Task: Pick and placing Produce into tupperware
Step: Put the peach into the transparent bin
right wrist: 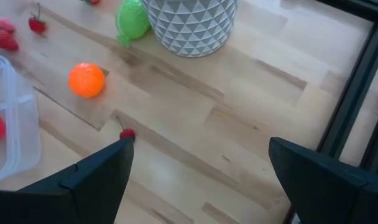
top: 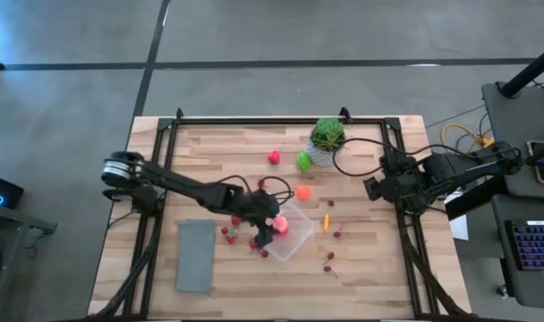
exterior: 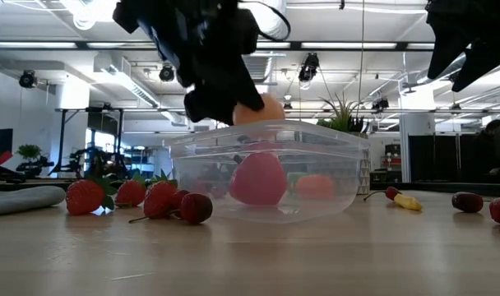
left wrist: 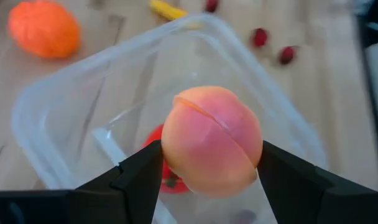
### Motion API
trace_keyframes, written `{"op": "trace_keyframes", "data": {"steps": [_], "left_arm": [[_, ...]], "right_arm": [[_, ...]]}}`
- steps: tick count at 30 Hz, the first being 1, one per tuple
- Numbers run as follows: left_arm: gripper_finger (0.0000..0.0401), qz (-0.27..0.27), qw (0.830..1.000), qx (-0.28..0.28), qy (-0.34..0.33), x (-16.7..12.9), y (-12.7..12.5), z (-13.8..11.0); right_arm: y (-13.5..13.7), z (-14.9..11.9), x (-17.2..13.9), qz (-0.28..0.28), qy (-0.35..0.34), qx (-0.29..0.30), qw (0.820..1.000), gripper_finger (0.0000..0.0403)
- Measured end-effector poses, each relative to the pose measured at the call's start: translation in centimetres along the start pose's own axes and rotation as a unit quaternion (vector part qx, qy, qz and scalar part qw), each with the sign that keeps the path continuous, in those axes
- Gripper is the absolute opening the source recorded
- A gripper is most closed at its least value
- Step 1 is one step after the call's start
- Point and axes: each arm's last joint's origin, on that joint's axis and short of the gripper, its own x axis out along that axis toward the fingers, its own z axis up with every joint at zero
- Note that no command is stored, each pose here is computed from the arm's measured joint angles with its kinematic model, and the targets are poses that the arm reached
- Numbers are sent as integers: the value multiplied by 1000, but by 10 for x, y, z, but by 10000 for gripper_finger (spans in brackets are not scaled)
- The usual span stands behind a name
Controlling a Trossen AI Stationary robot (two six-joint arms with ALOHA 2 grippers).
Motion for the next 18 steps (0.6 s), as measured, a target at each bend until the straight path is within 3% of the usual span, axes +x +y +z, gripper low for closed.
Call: {"op": "trace_keyframes", "data": {"steps": [3,7,11,18], "left_arm": [[226,41,999,-4,-9,5,2,4],[226,91,994,-49,-41,5,4,8],[238,89,993,-61,-40,5,6,9],[294,82,992,-88,-42,5,5,9]], "right_arm": [[1,0,0,6,7,-7,1000,366],[1,-1,0,9,15,-2,1000,366],[2,-1,0,11,14,16,1000,366],[2,0,0,10,12,18,1000,366]]}}
